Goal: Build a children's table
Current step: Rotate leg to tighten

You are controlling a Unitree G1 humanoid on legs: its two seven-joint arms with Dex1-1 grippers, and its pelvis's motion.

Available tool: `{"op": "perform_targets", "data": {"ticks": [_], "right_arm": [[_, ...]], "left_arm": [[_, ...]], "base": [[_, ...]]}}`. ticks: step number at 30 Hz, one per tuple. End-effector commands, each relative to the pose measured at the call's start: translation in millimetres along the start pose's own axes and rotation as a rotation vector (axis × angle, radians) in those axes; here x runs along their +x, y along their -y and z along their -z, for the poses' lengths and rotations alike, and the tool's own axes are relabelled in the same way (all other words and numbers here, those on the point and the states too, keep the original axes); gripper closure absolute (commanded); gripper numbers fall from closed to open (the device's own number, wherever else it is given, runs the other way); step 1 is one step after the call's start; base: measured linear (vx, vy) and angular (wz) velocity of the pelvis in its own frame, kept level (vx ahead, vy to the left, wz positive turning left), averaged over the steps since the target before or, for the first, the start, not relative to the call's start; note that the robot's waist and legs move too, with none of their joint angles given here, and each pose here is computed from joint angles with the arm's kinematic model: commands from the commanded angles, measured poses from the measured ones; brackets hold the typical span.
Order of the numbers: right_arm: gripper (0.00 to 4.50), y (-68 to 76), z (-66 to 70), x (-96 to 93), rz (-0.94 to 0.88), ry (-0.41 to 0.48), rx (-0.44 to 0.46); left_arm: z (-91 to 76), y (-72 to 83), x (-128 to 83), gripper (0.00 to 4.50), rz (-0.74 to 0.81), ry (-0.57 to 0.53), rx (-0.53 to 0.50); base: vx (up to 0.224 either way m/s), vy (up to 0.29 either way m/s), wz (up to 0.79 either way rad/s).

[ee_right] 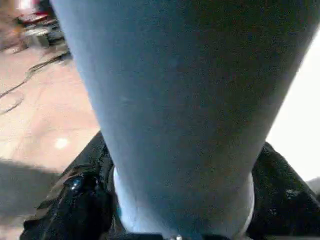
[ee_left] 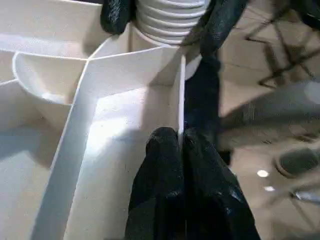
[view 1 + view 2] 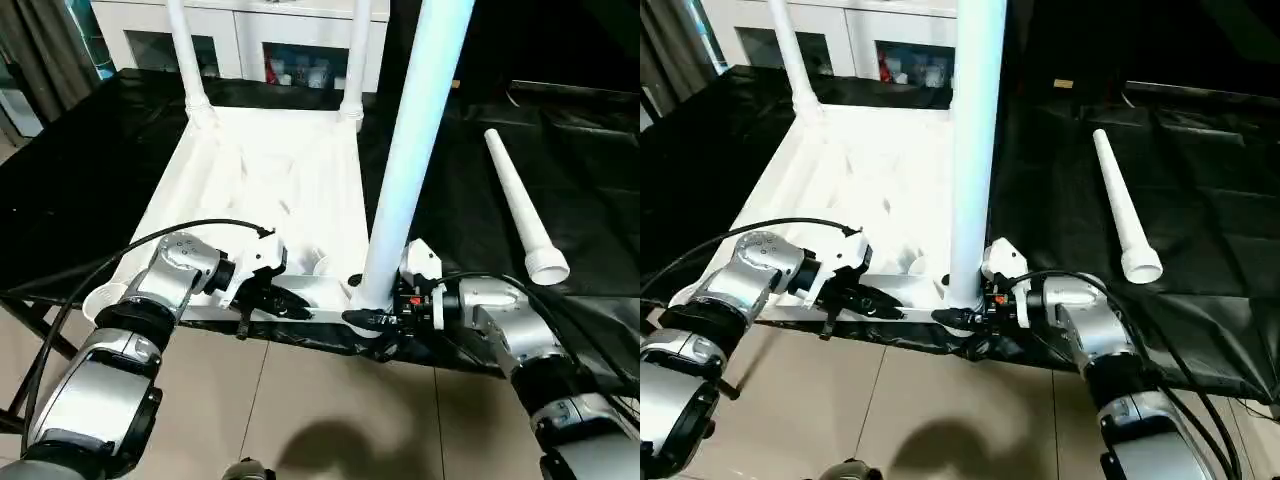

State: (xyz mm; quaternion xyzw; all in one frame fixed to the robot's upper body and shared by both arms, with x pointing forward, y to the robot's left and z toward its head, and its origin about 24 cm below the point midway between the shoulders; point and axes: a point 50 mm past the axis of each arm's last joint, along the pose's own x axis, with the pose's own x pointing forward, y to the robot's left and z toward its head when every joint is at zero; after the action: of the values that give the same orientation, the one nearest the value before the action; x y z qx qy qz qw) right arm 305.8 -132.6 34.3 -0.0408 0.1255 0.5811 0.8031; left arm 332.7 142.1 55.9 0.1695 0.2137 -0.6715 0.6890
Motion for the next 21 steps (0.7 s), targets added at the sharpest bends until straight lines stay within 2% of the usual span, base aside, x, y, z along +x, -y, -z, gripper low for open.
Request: {"op": "perform_targets", "data": {"ticks": [1,4,9,11,13,15,19,20,21], "right_arm": [[1.68,1.8,4.1,9.9,0.136,0.030,0.049],[1.69,14.5,11.6,15.4,0.442,0.038,0.098],[1.70,18.0,13.5,29.5,0.668,0.070,0.173],[1.70,19.2,10.5,41.6,0.761,0.072,0.196],[1.70,18.6,7.5,46.6,0.775,0.069,0.164],[1.15,17.7,3.3,51.1,0.749,0.099,0.158],[0.80,19.1,-1.5,50.6,0.715,0.136,0.173],[0.57,21.6,-3.7,47.9,0.699,0.133,0.154],[0.57,22.2,-4.4,46.7,0.681,0.127,0.137]], "left_arm": [[-12.1,-6.1,14.2,4.50,-0.088,0.056,-0.007],[-17.7,-10.8,31.7,4.50,-0.202,0.062,-0.035],[-31.1,-11.9,57.1,4.50,-0.286,0.098,-0.059],[-35.3,-12.4,66.9,4.50,-0.336,0.099,-0.057],[-36.5,-11.8,69.9,4.50,-0.341,0.105,-0.057],[-36.9,-11.2,70.9,4.50,-0.342,0.112,-0.054],[-35.4,-10.4,68.7,4.50,-0.337,0.112,-0.044],[-33.3,-9.1,65.0,4.50,-0.313,0.119,-0.036],[-32.2,-8.3,63.0,4.50,-0.298,0.121,-0.030]], "base": [[0.000,0.000,0.00],[0.000,0.000,0.00],[0.000,0.000,0.00],[0.000,0.000,0.00],[0.000,0.000,0.00],[0.000,0.000,0.00],[0.000,0.000,0.00],[0.000,0.000,0.00],[0.000,0.000,0.00]]}}
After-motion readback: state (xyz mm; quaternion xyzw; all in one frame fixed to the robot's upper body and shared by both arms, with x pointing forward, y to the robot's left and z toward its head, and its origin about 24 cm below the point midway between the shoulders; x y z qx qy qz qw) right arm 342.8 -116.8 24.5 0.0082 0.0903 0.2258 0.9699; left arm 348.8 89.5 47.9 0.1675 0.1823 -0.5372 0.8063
